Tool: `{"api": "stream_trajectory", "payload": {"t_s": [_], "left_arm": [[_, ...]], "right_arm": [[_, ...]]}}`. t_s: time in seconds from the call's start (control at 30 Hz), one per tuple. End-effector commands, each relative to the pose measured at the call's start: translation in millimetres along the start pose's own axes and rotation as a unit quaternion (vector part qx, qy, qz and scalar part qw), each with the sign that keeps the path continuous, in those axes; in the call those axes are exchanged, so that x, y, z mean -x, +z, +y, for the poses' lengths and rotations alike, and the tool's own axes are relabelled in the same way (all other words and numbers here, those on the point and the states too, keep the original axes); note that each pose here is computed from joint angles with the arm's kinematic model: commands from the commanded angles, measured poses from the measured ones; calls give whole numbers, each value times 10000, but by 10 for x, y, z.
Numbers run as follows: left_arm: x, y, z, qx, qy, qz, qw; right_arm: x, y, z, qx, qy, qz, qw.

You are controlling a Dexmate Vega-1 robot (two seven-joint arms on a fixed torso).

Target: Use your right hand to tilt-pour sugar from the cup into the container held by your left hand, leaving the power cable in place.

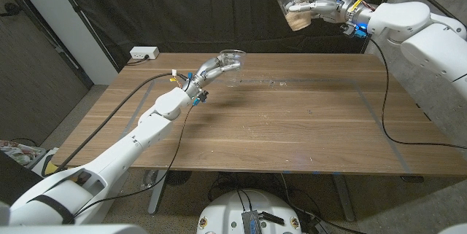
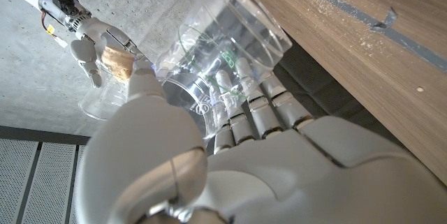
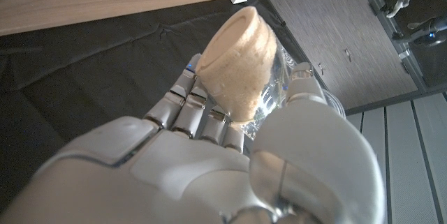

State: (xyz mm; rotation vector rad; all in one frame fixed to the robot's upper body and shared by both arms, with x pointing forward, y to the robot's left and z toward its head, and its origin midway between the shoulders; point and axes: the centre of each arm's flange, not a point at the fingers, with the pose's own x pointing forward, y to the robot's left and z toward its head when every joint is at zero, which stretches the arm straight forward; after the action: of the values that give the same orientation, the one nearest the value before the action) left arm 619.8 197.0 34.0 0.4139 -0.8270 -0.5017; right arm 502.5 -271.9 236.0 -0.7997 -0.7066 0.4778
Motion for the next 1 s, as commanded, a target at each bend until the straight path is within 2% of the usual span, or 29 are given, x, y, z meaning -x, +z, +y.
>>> {"api": "stream_trajectory", "payload": {"t_s": [0.03, 0.27, 0.53, 1.0], "left_arm": [[29, -18, -45, 39, -117, -62, 9999], [53, -39, -44, 58, -109, -109, 9999], [72, -72, -18, 47, -120, -125, 9998], [57, -121, -17, 48, -201, -228, 9995]], "right_arm": [[-209, 174, 164, 334, 594, 285, 9973], [-390, 267, 229, 597, 914, 393, 9933], [-540, 349, 315, 796, 1187, 421, 9888], [-642, 508, 460, 1199, 1466, 575, 9802]]}}
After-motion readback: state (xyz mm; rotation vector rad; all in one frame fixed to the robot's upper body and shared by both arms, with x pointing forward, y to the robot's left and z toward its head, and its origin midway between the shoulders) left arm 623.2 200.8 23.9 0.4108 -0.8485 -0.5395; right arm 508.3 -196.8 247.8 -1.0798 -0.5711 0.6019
